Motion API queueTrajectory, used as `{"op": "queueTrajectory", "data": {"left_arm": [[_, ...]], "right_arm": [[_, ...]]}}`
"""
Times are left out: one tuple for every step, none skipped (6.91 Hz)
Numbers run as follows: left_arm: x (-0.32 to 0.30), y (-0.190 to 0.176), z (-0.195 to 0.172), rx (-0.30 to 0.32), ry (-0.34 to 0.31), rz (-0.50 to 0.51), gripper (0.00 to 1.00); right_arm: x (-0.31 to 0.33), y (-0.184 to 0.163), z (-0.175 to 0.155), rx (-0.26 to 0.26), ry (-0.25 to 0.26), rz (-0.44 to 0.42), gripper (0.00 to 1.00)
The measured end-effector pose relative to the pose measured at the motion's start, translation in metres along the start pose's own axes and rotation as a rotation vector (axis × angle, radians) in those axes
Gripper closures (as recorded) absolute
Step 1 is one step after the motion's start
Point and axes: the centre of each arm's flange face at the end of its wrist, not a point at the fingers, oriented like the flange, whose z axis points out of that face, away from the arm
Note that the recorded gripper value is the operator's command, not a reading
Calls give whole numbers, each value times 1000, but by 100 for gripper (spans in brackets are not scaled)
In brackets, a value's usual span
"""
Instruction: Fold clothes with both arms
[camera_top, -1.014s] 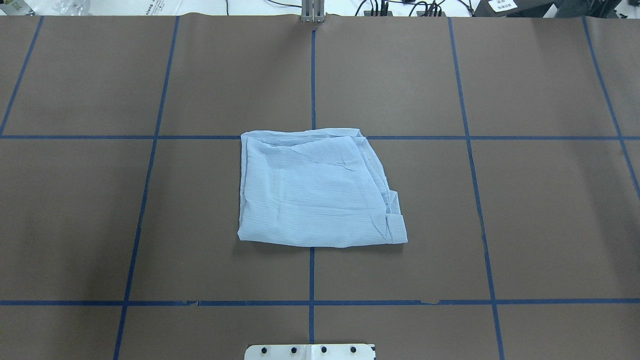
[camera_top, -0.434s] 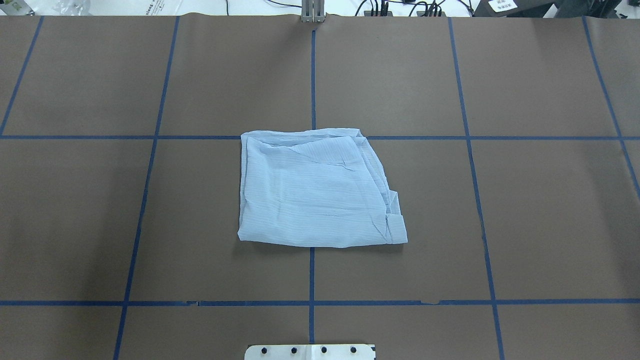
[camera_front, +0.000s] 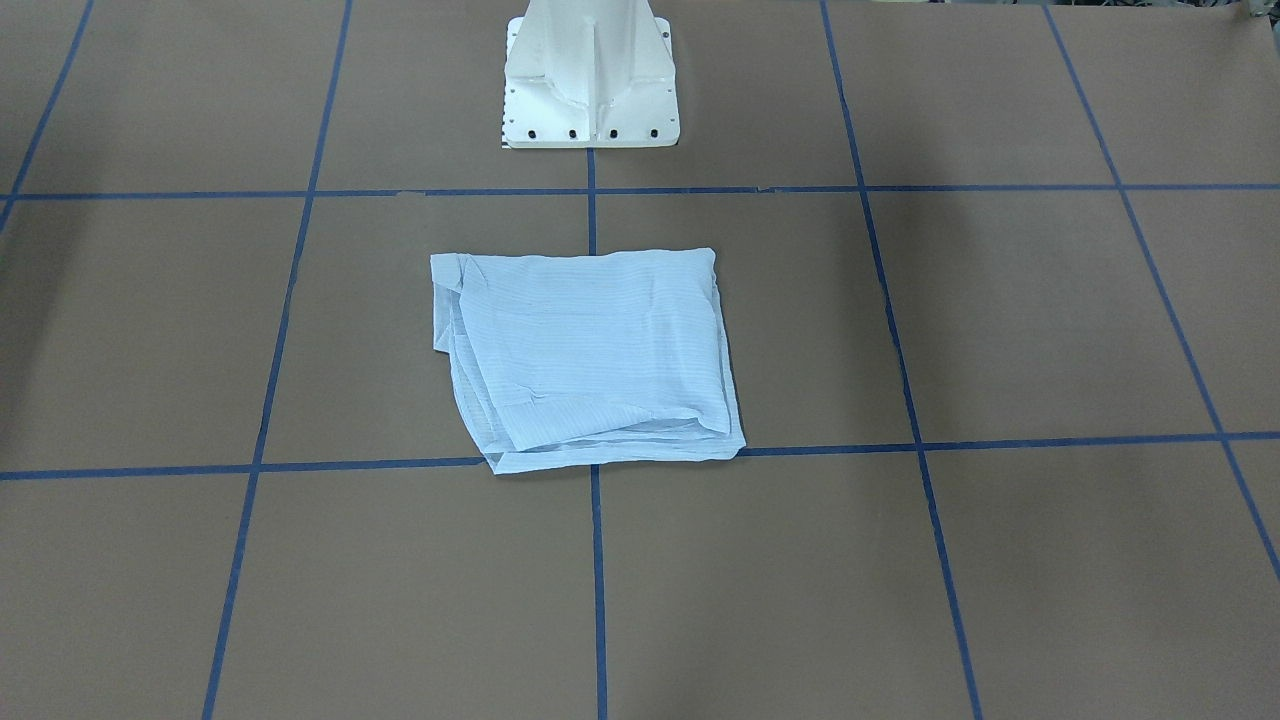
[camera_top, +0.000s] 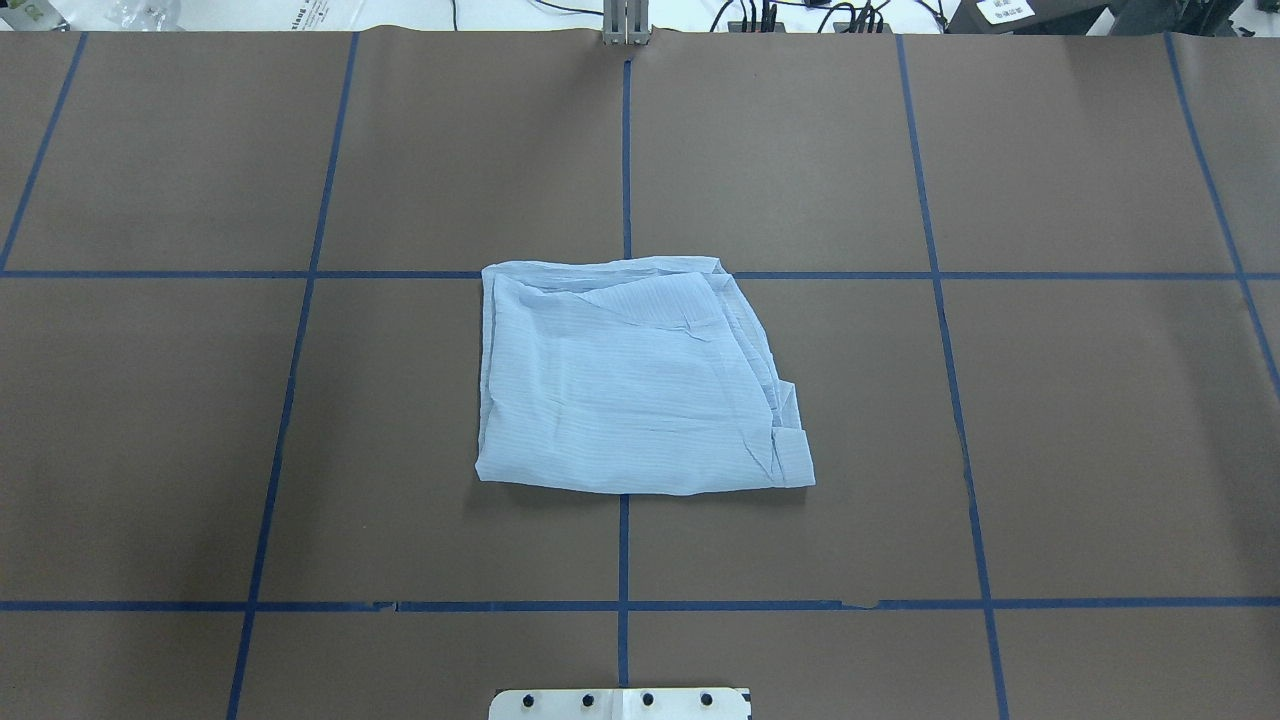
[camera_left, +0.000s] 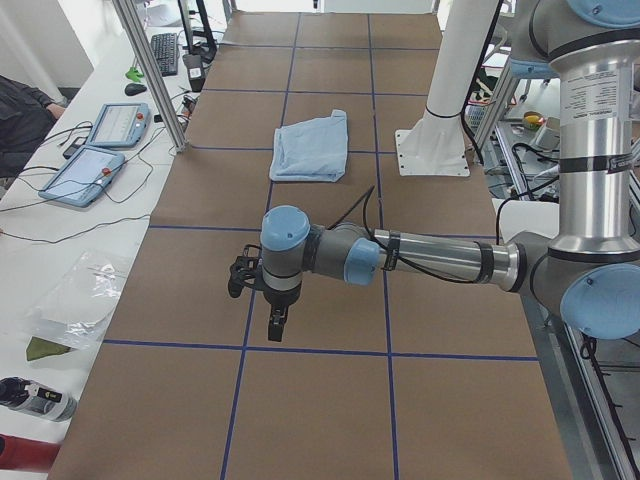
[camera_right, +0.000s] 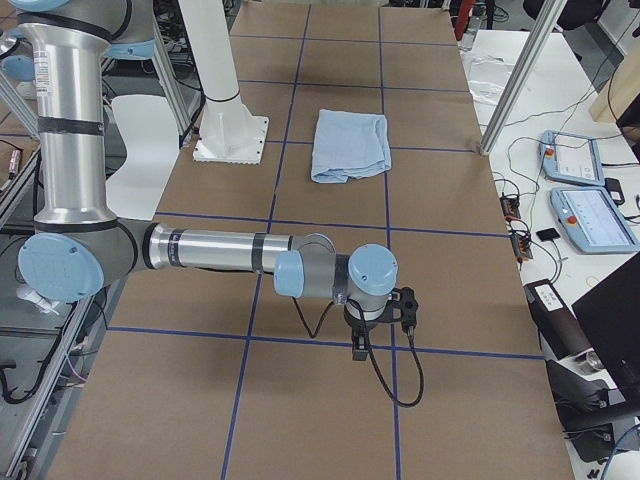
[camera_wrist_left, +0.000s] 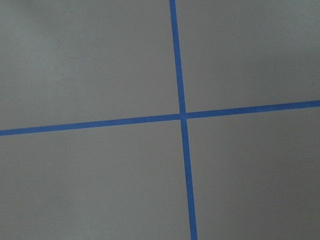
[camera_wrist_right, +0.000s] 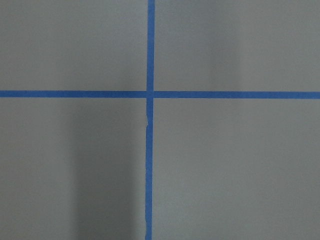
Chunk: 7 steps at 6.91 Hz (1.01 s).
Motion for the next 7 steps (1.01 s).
{"op": "queueTrajectory", "data": {"left_arm": [[1, 0, -1, -4, 0, -3, 0], [2, 0, -2, -3, 0, -2, 0], [2, 0, -3, -2, 0, -1, 0], [3, 0, -3, -1, 0, 0, 0], [3, 0, -3, -1, 0, 0, 0], [3, 0, -3, -1, 1, 0, 0], [3, 0, -3, -2, 1, 0, 0]], "right_arm": [[3, 2, -3, -3, -2, 16, 0], [7, 3, -7, -1, -3, 32, 0], [8, 6, -11, 5, -5, 42, 0], [4, 9, -16, 15, -8, 63, 0], [-1, 12, -21, 25, -13, 94, 0], [-4, 13, -23, 30, -19, 110, 0], [-5, 14, -24, 32, -22, 117, 0]]}}
